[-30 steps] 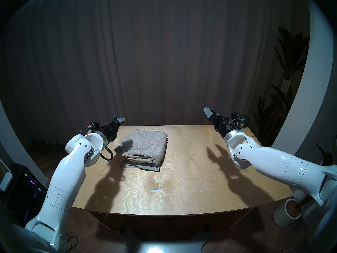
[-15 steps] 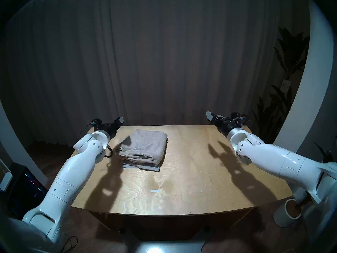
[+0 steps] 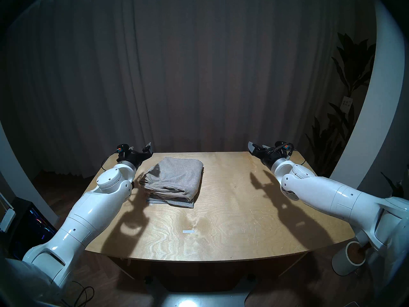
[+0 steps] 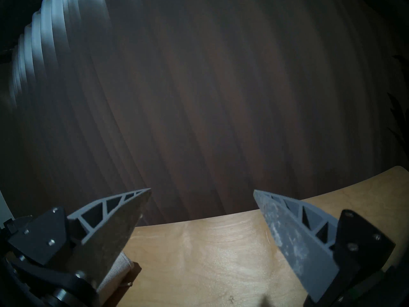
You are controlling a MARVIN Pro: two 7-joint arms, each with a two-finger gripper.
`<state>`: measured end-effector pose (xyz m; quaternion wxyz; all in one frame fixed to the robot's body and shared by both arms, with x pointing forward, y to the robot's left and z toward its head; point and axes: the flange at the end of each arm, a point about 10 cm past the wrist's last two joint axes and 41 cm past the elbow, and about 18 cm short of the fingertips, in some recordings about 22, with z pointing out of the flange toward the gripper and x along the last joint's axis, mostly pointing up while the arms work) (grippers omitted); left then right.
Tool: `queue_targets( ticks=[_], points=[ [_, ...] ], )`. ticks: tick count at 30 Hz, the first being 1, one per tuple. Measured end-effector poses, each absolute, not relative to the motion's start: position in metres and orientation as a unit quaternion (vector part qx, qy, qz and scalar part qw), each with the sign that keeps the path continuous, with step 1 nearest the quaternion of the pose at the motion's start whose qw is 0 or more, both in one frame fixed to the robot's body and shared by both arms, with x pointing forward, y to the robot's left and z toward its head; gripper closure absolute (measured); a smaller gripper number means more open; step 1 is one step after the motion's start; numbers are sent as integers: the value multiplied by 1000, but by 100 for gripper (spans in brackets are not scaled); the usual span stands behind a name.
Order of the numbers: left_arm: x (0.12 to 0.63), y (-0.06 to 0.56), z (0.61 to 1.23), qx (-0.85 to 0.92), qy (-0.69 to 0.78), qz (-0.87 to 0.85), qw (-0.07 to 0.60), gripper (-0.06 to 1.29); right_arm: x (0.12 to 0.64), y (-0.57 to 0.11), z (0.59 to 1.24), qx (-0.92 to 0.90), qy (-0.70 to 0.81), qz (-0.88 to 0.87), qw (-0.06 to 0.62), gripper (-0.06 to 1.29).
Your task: Fold pants twice and stack them
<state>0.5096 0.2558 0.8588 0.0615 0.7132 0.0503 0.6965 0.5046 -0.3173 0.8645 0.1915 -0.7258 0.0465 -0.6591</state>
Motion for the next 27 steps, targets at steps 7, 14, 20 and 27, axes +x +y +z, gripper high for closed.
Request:
queue_targets(
  ticks=[7, 14, 20, 27],
  points=[
    [517, 263, 856, 686, 14, 727, 34, 0, 513, -316, 853, -727, 44, -665, 165, 3],
    [523, 269, 855, 660, 6, 750, 29, 0, 521, -314, 850, -721, 40, -675, 150, 3],
    [524, 271, 853, 640, -6, 766, 61, 0, 526, -310, 848, -715, 30, -682, 149, 3],
    [525, 276, 853, 633, 2, 769, 86, 0, 530, -307, 847, -705, 47, -689, 159, 3]
  ],
)
